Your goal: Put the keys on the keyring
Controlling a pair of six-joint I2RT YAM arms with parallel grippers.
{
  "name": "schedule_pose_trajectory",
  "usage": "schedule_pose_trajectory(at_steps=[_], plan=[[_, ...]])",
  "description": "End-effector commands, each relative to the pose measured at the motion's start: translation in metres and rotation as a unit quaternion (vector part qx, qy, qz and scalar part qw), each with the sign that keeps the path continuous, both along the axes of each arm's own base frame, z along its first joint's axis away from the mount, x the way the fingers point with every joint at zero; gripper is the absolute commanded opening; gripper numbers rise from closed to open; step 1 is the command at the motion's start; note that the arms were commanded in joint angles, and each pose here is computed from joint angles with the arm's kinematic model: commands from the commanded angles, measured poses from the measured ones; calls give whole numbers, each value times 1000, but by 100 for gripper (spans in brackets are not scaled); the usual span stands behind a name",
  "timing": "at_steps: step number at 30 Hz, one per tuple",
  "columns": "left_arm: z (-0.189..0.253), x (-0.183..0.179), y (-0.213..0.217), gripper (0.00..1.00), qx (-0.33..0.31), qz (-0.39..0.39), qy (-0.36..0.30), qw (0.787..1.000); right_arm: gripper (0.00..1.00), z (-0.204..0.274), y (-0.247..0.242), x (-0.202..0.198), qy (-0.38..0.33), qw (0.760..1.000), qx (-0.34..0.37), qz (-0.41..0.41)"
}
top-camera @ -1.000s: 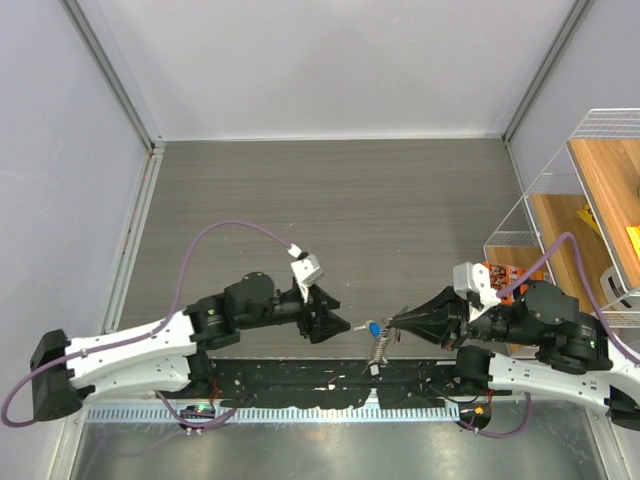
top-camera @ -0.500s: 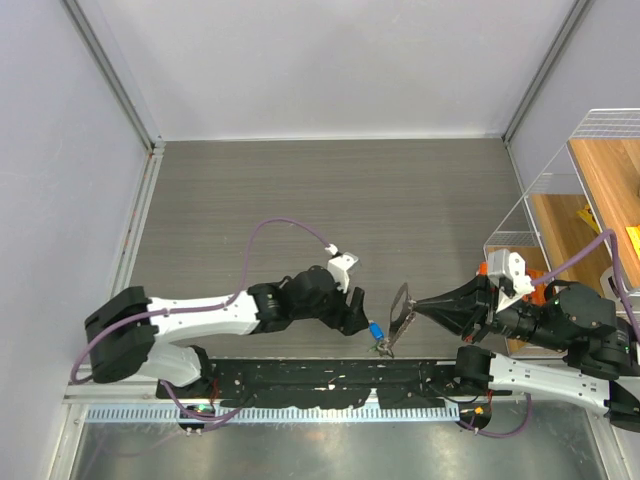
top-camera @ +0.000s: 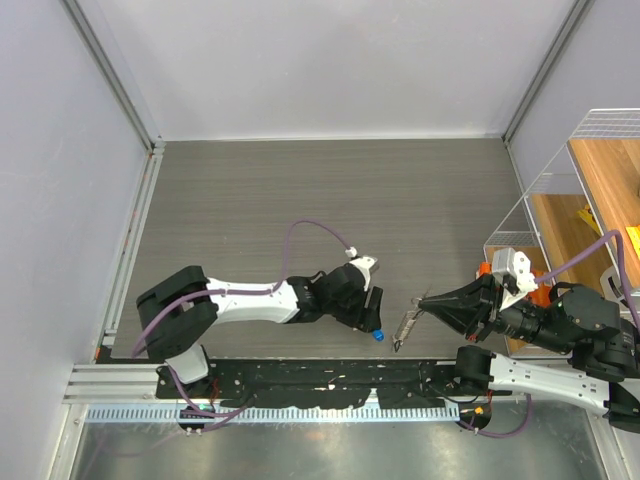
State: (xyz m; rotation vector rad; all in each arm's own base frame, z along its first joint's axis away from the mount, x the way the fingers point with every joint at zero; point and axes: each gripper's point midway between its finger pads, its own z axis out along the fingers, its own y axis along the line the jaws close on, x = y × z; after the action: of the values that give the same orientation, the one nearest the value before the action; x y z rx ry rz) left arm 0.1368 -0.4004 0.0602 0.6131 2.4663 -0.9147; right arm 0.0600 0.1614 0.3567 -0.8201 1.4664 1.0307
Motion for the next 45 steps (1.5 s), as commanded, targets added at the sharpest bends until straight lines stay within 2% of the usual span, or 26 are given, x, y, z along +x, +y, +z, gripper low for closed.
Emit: schedule_pose_trajectory(at_steps=[1, 9, 36, 45], plan=[[3, -1, -8, 66, -2, -1, 15, 1000, 5, 24, -7, -1, -12, 999, 39, -5], [-2, -7, -14, 57, 2, -16, 29, 999, 5, 20, -5, -1, -13, 999, 35, -2], [-12, -4, -22, 49, 32, -20, 24, 999, 5, 15, -8, -3, -19, 999, 38, 2], [-17, -2, -21, 41, 44, -14, 27, 999, 5, 14, -11, -5, -19, 999, 42, 4]])
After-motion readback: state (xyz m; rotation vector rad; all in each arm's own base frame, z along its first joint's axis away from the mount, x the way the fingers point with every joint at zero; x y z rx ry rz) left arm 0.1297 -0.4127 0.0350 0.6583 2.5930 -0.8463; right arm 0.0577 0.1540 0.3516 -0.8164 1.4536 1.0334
